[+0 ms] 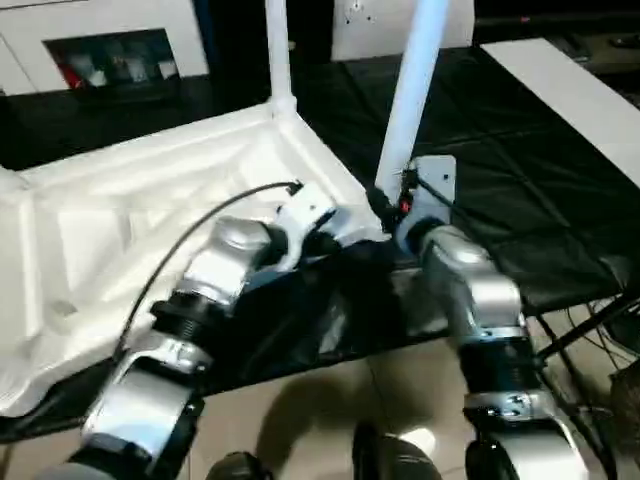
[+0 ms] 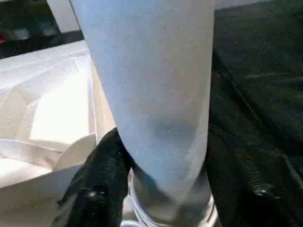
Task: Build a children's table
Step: Rotate leg to tighten
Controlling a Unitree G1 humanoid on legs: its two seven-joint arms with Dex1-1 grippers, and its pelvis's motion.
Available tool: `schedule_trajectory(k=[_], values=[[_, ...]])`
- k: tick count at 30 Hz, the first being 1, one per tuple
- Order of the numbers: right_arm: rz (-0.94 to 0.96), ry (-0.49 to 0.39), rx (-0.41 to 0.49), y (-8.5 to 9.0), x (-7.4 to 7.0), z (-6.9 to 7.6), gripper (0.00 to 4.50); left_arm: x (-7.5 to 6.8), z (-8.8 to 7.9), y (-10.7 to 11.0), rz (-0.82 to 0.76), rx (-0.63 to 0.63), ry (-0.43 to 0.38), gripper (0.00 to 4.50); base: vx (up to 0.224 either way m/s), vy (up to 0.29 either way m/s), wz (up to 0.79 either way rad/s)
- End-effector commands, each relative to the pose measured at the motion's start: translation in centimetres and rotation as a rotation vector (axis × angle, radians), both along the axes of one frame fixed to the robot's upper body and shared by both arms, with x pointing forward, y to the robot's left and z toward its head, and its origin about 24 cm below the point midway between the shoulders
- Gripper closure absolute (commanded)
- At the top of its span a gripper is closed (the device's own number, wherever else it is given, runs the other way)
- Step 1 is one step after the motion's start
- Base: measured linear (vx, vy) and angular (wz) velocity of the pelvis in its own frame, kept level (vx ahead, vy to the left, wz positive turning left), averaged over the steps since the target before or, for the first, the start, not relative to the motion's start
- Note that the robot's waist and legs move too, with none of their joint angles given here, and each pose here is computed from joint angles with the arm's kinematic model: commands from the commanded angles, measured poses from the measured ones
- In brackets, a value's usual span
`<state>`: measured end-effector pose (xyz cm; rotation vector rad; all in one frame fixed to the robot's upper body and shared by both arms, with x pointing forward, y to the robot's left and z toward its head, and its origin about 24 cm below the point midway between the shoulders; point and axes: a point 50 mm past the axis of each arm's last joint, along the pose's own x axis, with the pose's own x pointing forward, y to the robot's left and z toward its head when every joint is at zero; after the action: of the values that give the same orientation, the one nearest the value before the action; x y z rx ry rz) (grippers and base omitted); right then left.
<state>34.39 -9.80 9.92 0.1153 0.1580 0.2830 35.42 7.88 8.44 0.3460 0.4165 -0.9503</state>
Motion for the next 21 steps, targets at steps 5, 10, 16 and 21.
schedule_trajectory(k=[5,10,16,21], values=[[0.296,-0.085,0.096,3.2,-2.5,0.4,1.4,-0.7,1.4,-2.2,-0.113,-0.074,-0.105,4.5,0.0,0.0,0.0],[0.368,-0.143,0.018,-0.7,-3.2,0.4,1.04,-1.2,0.7,-0.3,-0.177,-0.038,-0.106,4.5,0.0,0.0,0.0],[0.531,-0.164,-0.083,-4.6,-4.5,0.8,0.51,-2.4,0.2,1.9,-0.324,-0.019,-0.085,4.5,0.0,0.0,0.0],[0.827,-0.136,-0.146,-7.2,-6.0,1.2,0.37,-3.6,0.2,4.3,-0.516,-0.025,-0.033,4.5,0.0,0.0,0.0]])
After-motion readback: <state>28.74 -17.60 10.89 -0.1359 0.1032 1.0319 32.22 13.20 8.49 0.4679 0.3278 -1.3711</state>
